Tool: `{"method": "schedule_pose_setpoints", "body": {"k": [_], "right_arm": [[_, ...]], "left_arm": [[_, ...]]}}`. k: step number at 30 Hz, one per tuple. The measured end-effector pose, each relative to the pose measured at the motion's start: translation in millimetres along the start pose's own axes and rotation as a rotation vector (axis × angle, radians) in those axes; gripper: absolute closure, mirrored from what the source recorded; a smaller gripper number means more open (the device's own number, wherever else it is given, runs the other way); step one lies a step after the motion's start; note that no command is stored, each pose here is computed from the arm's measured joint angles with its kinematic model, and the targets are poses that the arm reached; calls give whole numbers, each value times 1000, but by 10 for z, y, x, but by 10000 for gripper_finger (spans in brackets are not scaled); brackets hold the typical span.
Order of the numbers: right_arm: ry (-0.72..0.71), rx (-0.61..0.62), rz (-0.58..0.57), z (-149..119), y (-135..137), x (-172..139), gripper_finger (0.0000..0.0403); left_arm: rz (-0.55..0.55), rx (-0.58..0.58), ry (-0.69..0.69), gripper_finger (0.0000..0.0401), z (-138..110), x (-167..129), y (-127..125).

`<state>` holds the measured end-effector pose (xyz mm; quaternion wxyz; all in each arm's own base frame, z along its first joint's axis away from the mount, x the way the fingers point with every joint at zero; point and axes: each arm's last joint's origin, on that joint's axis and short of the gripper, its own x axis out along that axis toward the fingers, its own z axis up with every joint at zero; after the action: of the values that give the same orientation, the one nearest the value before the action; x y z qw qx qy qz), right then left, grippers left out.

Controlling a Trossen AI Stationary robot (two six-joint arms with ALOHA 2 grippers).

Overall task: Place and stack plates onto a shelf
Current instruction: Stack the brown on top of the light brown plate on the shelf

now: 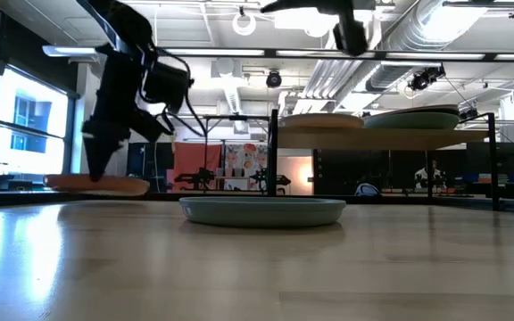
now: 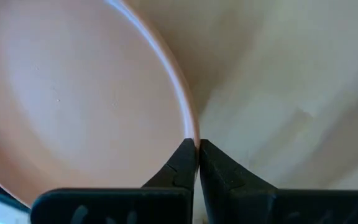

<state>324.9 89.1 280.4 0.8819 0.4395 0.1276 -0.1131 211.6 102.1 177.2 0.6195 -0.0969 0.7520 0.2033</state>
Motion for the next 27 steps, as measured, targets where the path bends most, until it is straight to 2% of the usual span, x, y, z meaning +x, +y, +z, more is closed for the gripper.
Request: {"method": "schedule_pose_setpoints", "body": {"k": [4,8,14,18,23,27], "right_arm": [[-88,-13,52,167,11,40,363],[-75,-3,143,313,7,76,363],[-134,-5,101,536,-136,137,363],[-224,-33,72,709,-214,159,363],[-287,-62,117,916,-269,166,361],[-303,-60,146,1037,-320,168,338]], "left_arm": [[9,23,-41,400,-170,-199,-88],[4,48,-101,400,-384,-405,-159],[-18,107,-174,400,-701,-683,-246],[-22,201,-244,400,-813,-893,-315],[-19,342,-356,400,-852,-1183,-415],[21,469,-439,400,-852,-1409,-505]]}}
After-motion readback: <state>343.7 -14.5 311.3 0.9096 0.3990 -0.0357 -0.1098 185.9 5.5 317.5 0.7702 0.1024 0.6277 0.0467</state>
